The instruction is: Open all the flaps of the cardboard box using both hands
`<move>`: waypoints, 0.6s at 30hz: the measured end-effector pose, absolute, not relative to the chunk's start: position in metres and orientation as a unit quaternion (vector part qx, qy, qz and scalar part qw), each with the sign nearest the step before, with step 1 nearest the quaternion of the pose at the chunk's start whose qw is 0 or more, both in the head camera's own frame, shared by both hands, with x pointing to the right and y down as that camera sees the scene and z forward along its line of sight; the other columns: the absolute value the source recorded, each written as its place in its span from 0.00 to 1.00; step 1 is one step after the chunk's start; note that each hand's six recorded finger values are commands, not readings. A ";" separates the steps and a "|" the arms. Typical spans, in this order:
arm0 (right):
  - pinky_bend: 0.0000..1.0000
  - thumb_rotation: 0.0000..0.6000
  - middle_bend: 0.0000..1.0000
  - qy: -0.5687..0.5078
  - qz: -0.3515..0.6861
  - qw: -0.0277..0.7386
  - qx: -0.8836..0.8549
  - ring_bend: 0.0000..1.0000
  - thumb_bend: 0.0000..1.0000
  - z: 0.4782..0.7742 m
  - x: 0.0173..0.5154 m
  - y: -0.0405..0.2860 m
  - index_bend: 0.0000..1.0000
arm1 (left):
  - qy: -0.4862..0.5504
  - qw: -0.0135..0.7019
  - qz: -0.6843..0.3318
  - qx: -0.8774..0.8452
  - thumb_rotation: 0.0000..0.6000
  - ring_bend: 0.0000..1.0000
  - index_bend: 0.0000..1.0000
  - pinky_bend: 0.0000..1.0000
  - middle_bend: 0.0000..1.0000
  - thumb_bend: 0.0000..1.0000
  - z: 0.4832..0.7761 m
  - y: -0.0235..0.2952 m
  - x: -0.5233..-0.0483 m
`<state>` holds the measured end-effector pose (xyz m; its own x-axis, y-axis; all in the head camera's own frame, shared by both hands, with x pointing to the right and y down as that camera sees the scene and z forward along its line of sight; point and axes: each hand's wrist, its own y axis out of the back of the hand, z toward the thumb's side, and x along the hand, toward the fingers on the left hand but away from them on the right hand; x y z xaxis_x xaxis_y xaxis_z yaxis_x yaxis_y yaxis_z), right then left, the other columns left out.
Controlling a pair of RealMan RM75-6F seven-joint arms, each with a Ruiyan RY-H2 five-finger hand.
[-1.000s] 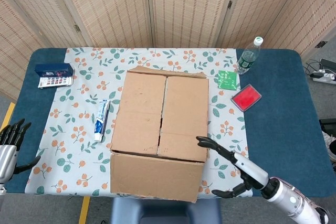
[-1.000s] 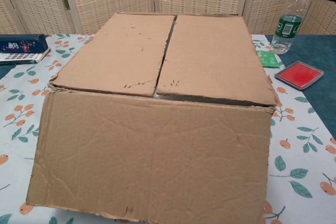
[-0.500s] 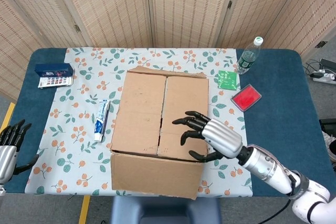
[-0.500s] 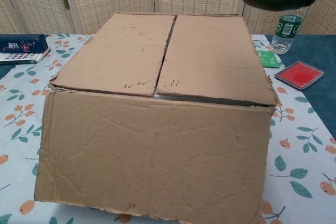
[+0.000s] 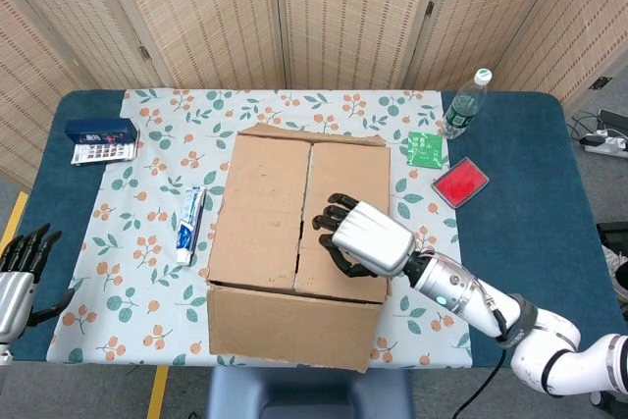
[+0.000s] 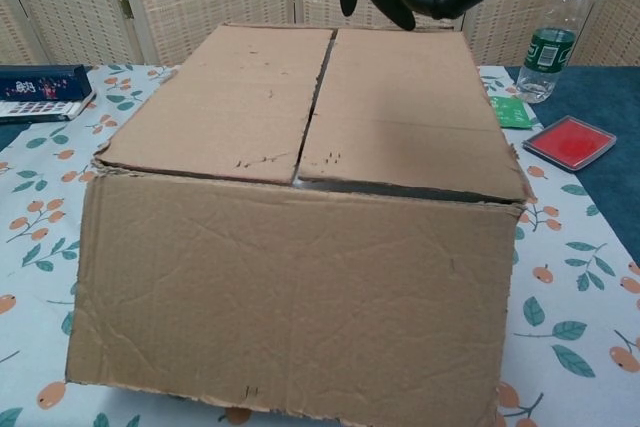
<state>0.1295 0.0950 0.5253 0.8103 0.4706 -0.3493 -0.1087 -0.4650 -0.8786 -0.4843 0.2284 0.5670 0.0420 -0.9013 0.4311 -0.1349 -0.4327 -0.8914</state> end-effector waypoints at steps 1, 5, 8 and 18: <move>0.20 0.57 0.34 -0.110 0.288 0.509 -0.804 0.30 0.80 0.525 0.127 0.094 0.63 | 0.408 0.343 -0.559 -0.635 1.00 0.00 0.00 0.00 0.00 0.36 0.567 0.228 -0.484; 0.20 0.55 0.32 -0.104 0.292 0.514 -0.800 0.31 0.80 0.529 0.119 0.090 0.62 | 0.405 0.343 -0.559 -0.637 1.00 0.00 0.00 0.00 0.00 0.36 0.568 0.229 -0.483; 0.20 0.55 0.28 -0.102 0.294 0.513 -0.800 0.29 0.80 0.535 0.115 0.090 0.57 | 0.405 0.343 -0.558 -0.638 1.00 0.00 0.00 0.00 0.00 0.36 0.568 0.229 -0.482; 0.15 0.52 0.19 -0.075 0.297 0.525 -0.794 0.21 0.80 0.560 0.106 0.095 0.37 | 0.405 0.341 -0.556 -0.640 1.00 0.00 0.00 0.00 0.00 0.36 0.568 0.229 -0.483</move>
